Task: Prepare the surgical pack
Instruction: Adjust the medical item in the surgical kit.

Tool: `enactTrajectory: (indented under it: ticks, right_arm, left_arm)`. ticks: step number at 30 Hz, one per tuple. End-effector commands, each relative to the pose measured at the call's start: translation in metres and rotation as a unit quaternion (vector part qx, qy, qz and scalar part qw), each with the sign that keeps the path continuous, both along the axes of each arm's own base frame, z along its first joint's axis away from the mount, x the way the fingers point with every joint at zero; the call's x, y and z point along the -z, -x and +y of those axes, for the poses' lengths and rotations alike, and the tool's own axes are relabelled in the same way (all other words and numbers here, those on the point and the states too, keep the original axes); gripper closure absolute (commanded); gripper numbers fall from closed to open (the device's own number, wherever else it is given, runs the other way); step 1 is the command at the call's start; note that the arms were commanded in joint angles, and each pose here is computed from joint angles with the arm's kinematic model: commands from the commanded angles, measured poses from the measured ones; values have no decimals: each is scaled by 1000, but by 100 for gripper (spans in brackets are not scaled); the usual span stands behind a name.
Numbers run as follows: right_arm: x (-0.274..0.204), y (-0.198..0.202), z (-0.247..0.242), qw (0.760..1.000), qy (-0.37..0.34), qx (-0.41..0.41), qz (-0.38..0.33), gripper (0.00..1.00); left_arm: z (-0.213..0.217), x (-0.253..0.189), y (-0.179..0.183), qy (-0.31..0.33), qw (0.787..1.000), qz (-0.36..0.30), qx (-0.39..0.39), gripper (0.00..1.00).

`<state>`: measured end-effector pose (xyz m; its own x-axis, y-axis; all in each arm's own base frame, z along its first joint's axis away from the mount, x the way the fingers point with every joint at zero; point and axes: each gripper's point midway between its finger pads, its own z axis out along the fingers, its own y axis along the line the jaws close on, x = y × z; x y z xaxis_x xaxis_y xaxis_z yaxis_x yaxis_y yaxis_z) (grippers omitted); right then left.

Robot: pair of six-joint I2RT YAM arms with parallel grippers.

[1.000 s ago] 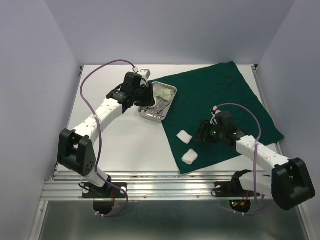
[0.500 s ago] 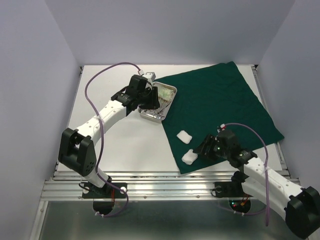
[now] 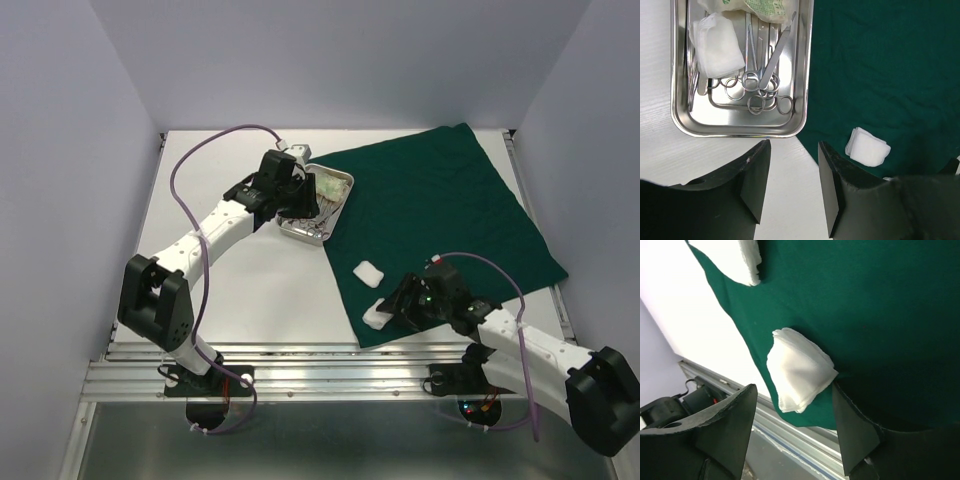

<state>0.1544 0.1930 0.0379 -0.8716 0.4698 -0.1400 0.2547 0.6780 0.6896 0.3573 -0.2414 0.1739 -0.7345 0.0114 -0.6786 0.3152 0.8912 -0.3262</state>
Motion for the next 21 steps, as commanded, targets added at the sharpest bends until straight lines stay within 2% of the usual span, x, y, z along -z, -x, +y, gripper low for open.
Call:
enactTrajectory:
  ticks: [1,10,21]
  right_arm:
    - [9,3,5,1000,-16,8,9,33]
    - [20,4,1,996,-27,73,33,34]
    - [27,13,-19,993,37,98,55,33]
  left_arm:
    - [-4,-13,-9,9,1000,-22,-3,46]
    - [-2,-12,-9,3,1000,-22,-7,46]
    - [0,-9,-9,-1,1000,-21,-8,46]
